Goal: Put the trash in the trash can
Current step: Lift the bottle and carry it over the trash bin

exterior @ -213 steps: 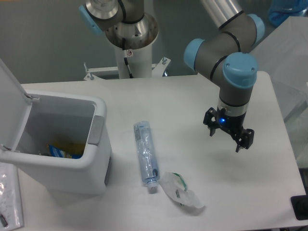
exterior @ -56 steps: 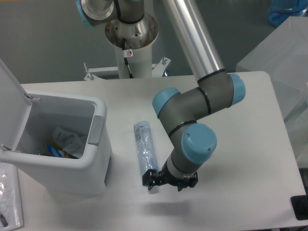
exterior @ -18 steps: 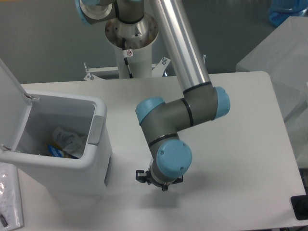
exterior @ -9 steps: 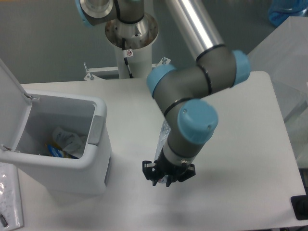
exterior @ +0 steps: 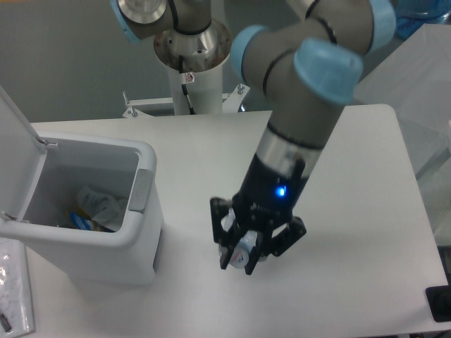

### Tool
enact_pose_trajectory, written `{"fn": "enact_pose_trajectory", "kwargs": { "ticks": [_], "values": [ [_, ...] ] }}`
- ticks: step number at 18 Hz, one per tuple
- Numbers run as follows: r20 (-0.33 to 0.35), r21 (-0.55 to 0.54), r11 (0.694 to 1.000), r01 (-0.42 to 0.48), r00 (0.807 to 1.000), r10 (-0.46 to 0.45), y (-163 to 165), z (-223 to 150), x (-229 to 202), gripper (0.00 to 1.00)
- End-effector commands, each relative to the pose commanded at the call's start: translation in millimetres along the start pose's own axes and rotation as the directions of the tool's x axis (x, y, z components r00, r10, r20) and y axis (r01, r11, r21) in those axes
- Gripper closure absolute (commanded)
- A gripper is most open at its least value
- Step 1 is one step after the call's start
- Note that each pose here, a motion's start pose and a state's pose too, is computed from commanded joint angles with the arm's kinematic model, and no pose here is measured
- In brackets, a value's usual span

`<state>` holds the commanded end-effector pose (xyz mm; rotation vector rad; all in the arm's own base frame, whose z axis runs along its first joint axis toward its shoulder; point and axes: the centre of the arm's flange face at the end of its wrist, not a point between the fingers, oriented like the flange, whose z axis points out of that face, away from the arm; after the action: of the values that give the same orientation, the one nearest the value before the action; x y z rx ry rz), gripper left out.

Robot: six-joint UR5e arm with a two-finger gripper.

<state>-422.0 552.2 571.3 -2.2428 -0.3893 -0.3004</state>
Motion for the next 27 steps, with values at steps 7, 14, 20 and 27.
{"fn": "enact_pose_trajectory", "kwargs": {
  "ticks": [7, 14, 20, 27],
  "values": [
    [-0.174, 0.156, 0.986, -0.057, 0.981, 0.085, -19.2, -25.8, 40.3, 0.86],
    [-0.260, 0.247, 0.963, -0.111, 0.949, 0.177, -31.2, -54.2, 87.2, 0.86],
    [-0.291, 0.260, 0.955, -0.141, 0.932, 0.217, -33.8, -63.1, 134.0, 0.86],
    [-0.358, 0.216, 0.963, -0.163, 0.904, 0.233, -16.7, -28.5, 176.0, 0.86]
  ]
}}
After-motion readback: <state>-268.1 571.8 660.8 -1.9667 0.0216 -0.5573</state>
